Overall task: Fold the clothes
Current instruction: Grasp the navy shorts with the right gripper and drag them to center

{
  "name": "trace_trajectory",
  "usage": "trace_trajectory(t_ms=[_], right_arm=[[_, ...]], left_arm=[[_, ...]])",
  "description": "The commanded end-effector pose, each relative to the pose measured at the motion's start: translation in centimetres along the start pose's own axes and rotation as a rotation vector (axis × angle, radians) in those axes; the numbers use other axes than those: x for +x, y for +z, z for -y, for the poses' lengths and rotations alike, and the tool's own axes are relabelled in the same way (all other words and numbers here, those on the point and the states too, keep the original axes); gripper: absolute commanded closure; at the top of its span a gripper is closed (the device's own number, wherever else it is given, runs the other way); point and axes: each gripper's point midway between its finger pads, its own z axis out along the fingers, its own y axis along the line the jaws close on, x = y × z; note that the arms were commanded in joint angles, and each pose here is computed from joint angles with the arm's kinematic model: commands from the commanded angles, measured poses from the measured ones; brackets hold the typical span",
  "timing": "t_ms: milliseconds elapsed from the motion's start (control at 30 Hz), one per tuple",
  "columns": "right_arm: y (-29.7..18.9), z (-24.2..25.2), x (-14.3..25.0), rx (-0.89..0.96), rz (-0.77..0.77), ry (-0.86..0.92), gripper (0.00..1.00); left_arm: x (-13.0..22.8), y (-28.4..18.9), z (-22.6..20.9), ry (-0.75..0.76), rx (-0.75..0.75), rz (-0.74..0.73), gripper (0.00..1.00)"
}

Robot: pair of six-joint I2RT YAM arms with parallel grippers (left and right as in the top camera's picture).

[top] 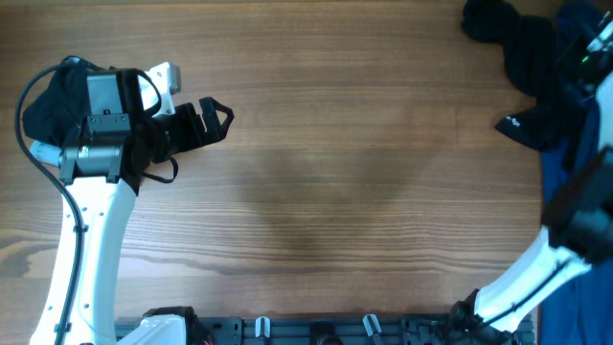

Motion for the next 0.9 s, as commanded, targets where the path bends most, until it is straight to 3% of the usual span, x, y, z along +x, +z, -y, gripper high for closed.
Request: trace_trajectory(t_ms=[0, 167, 400, 500, 600, 700, 867], right_arm=[[-13.0, -11.4, -4.5, -0.356, 0.183, -0.125, 0.96], [-20.2, -20.2, -1.4, -0.518, 0.183, -0.250, 0.96], [-23.1, -29.3, 6.7, -0.683, 0.036, -0.437, 0.96], [-23.7, -29.6, 6.7, -0.672, 0.059, -0.448, 0.96], [-24.7, -27.8, 4.1, -0.597, 0.154, -0.421, 0.96], [-27.0, -26.3, 1.5, -0.564, 0.259, -0.389, 0.96], [-30.9, -25.4, 0.5, -0.565, 0.336, -0.349, 0.96]], left_arm=[[-2.1, -2.8, 2.4, 0.059, 0.047, 0.093, 0.01], [-4.4, -7.9, 5.7, 0.135, 0.092, 0.244, 0.00], [-3.7, -14.4, 8.1, 0.238, 0.101, 0.410, 0.00], [-2.9, -15.6, 7.9, 0.246, 0.074, 0.430, 0.00], [-2.1, -16.0, 7.6, 0.269, 0.050, 0.422, 0.00], [-1.9, -15.9, 7.4, 0.269, 0.043, 0.412, 0.00], [-1.9, -15.8, 7.4, 0.268, 0.042, 0.409, 0.00]])
